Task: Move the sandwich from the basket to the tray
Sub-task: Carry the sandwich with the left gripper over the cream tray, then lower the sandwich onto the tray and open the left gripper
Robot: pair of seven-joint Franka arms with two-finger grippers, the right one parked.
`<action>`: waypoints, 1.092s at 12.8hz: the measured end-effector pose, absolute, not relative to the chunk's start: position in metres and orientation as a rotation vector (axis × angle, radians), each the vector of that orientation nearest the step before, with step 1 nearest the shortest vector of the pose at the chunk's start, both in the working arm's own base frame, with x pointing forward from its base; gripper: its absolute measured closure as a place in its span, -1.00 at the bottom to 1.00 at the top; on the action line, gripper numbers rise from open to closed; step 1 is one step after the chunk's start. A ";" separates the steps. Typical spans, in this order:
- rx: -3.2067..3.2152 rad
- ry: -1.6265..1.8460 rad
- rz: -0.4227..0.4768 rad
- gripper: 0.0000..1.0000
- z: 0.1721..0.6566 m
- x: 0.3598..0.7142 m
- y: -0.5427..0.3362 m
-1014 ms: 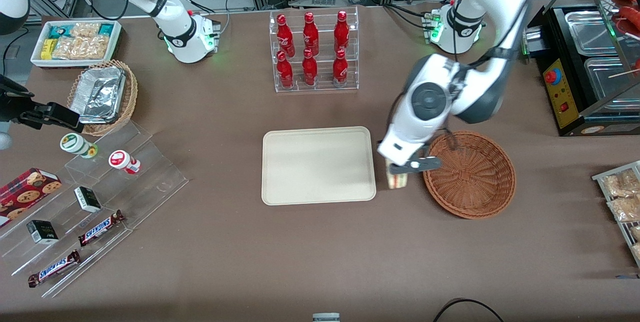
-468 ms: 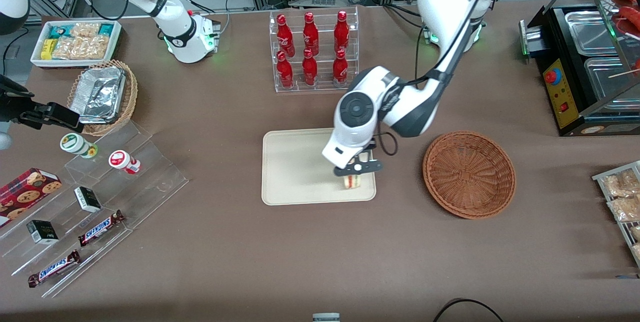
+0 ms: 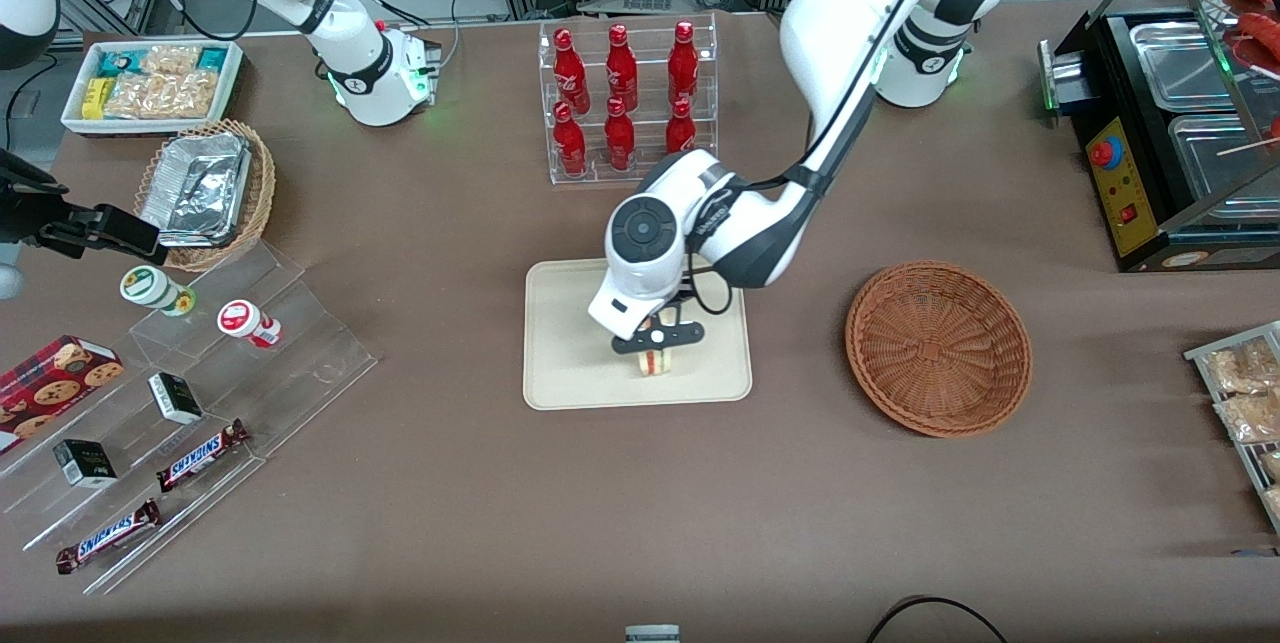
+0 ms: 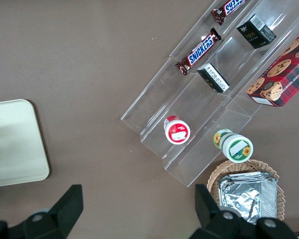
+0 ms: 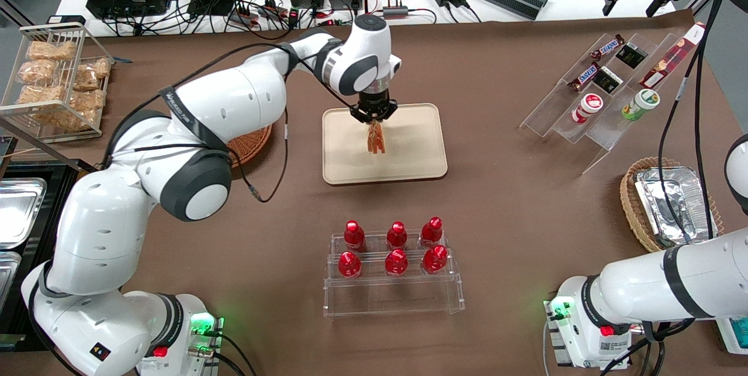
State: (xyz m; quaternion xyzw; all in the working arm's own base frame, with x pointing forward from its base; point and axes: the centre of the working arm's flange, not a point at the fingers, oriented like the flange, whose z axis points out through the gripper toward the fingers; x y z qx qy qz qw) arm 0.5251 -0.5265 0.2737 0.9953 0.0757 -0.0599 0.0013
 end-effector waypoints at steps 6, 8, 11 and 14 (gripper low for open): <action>3.129 0.248 -0.215 0.69 0.256 0.515 -0.539; 3.128 0.288 -0.218 0.69 0.251 0.515 -0.539; 3.124 0.333 -0.218 0.69 0.244 0.511 -0.544; 3.116 0.336 -0.209 0.14 0.240 0.509 -0.548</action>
